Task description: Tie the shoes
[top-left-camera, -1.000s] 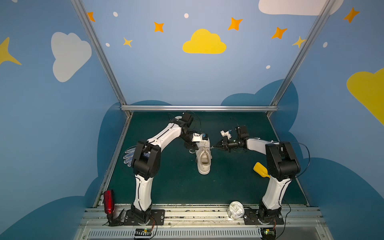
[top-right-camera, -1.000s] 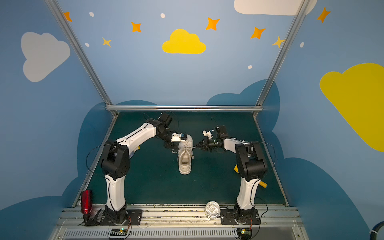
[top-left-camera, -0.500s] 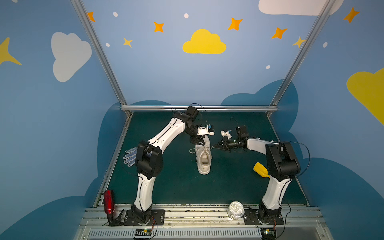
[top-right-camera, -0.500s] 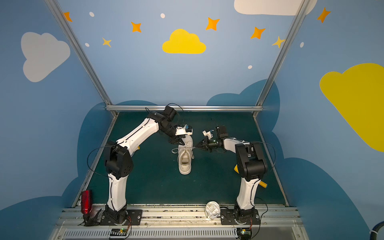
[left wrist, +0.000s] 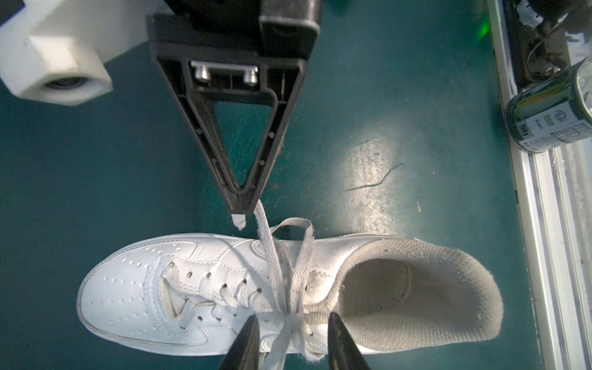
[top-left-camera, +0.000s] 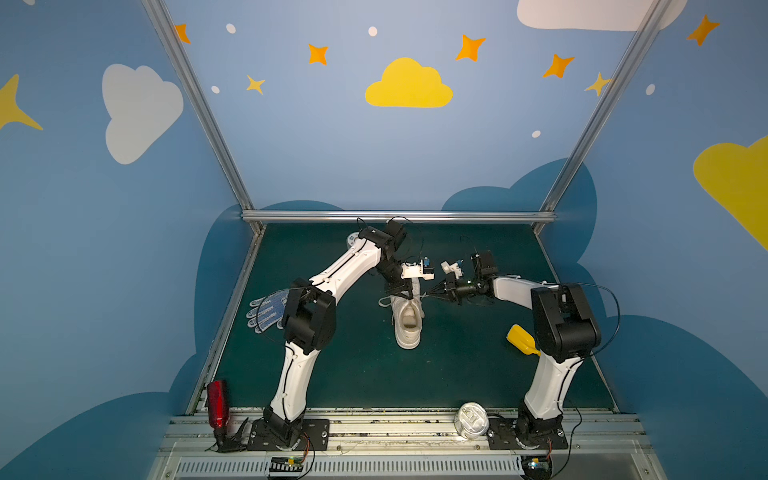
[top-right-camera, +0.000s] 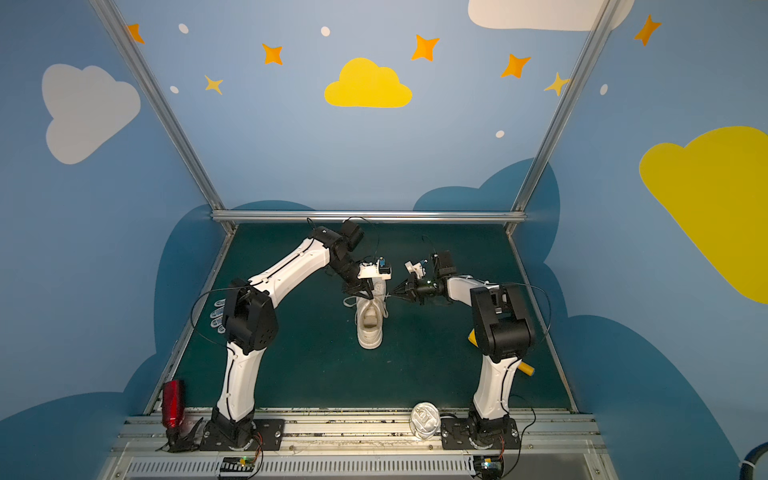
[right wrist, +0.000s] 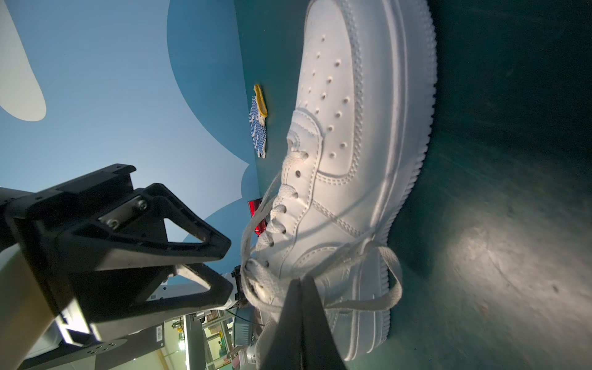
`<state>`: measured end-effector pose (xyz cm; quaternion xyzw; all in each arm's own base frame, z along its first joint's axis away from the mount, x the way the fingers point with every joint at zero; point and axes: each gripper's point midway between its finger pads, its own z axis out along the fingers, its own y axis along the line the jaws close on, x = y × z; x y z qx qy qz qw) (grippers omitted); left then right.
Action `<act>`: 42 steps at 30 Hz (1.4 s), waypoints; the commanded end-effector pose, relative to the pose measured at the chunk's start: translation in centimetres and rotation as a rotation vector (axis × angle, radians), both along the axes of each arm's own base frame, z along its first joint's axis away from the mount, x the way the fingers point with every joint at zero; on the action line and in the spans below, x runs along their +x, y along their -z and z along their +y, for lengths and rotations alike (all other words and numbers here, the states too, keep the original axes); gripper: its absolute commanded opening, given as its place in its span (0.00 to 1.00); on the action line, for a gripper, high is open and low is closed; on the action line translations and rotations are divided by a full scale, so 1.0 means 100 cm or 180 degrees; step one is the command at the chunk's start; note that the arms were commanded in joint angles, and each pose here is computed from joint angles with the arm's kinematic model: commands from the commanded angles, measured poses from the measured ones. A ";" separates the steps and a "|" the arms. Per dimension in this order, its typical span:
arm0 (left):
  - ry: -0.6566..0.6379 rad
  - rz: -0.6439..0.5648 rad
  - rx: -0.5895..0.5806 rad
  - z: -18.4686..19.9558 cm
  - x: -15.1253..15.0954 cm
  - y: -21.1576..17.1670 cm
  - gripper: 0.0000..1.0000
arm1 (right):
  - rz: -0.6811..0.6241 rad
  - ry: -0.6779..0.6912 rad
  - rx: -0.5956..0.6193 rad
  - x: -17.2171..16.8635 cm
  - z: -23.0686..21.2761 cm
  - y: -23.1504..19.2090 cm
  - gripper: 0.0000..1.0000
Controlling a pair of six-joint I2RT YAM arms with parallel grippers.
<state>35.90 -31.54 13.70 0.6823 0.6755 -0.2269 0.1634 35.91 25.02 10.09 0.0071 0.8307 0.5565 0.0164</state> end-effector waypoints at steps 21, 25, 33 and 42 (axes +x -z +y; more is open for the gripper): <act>0.0010 0.0273 0.0226 -0.002 -0.011 0.020 0.21 | -0.0099 -0.0044 0.0033 -0.001 0.002 -0.010 0.00; -0.0005 0.0274 0.0287 0.001 -0.011 0.023 0.16 | -0.0105 -0.0039 0.0029 -0.003 0.001 -0.011 0.00; 0.0007 0.0261 0.0385 0.005 -0.010 0.025 0.14 | -0.0131 0.0047 -0.0015 -0.003 -0.008 -0.010 0.00; 0.0008 0.0274 0.0432 0.008 -0.009 0.026 0.13 | -0.0135 0.0161 -0.0054 -0.001 -0.021 -0.010 0.00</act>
